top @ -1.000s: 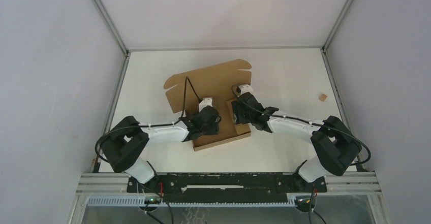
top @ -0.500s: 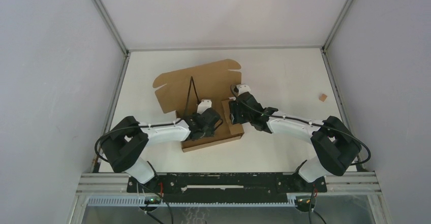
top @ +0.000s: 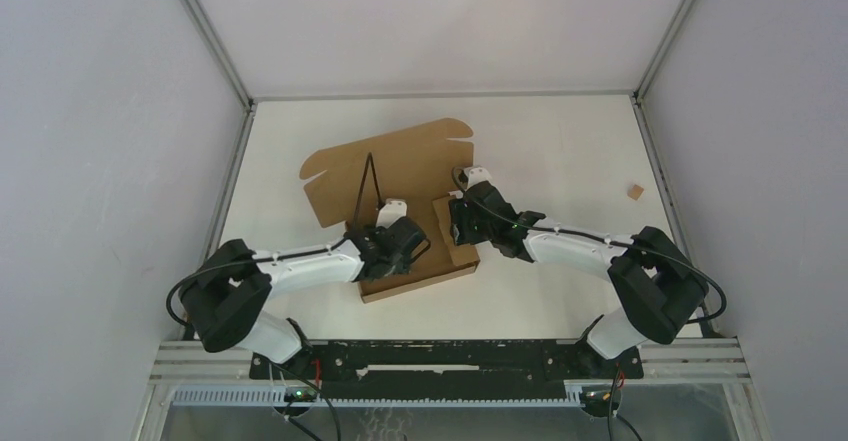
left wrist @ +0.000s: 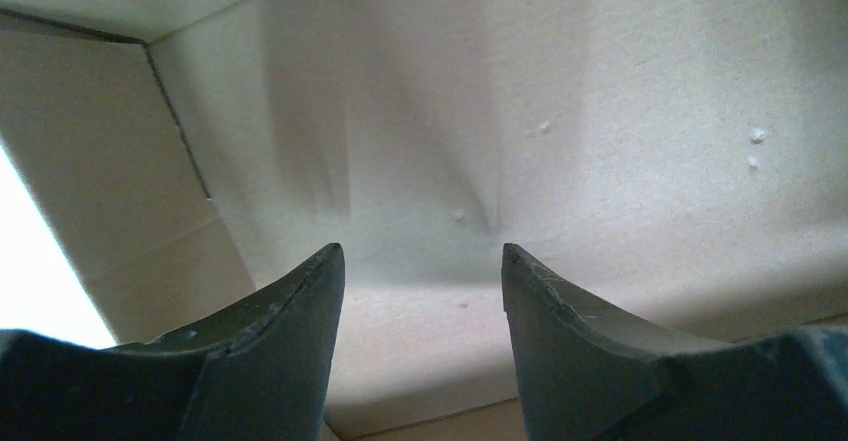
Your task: Fold the paper box
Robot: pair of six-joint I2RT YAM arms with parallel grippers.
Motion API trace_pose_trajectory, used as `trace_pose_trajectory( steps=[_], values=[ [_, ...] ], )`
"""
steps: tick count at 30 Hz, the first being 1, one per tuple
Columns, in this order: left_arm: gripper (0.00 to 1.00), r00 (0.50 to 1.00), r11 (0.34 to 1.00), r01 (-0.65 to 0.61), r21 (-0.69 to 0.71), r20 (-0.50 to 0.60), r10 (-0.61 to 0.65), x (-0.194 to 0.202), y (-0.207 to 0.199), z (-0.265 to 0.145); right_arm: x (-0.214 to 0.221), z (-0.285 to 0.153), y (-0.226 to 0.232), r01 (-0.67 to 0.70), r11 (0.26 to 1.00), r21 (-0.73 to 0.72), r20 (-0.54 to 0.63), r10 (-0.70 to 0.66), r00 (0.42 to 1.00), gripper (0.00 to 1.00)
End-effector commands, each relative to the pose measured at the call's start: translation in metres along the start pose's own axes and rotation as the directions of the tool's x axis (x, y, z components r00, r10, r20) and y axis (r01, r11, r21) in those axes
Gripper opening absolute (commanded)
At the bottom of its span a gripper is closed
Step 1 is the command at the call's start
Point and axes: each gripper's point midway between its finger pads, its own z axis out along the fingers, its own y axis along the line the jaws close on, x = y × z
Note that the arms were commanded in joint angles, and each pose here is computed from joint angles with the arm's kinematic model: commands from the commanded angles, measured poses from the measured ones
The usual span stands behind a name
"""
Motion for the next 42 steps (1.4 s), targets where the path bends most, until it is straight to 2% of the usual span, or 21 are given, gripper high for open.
trace_pose_trajectory(
  steps=[1,14,21,27,34,42],
  values=[
    [0.65,0.999,0.999,-0.006,-0.037,0.051,0.008,-0.009,0.013,-0.007,-0.001,0.002,-0.001,0.015,1.0,0.013,-0.005,-0.015,1.0,0.61],
    [0.66,1.0,0.999,0.007,-0.043,0.009,-0.007,0.01,0.022,0.014,-0.003,-0.002,0.001,0.025,1.0,0.007,0.001,-0.025,1.0,0.61],
    [0.54,0.999,1.0,-0.01,0.0,-0.045,0.01,0.026,0.014,0.025,-0.014,-0.007,0.014,0.036,0.998,-0.049,0.031,-0.034,0.999,0.61],
    [0.57,0.998,1.0,-0.015,0.018,-0.056,0.016,0.031,0.011,0.028,-0.033,-0.005,0.025,0.039,0.996,-0.084,0.058,-0.034,0.998,0.63],
    [0.58,0.998,0.999,-0.025,0.03,-0.062,0.027,0.032,0.008,0.028,-0.052,0.004,0.026,-0.006,0.998,-0.069,0.092,0.012,0.996,0.74],
    [0.58,0.997,0.999,-0.035,0.042,-0.064,0.037,0.033,0.006,0.03,-0.067,0.017,0.019,-0.049,0.997,-0.055,0.117,0.055,0.992,0.75]
  ],
)
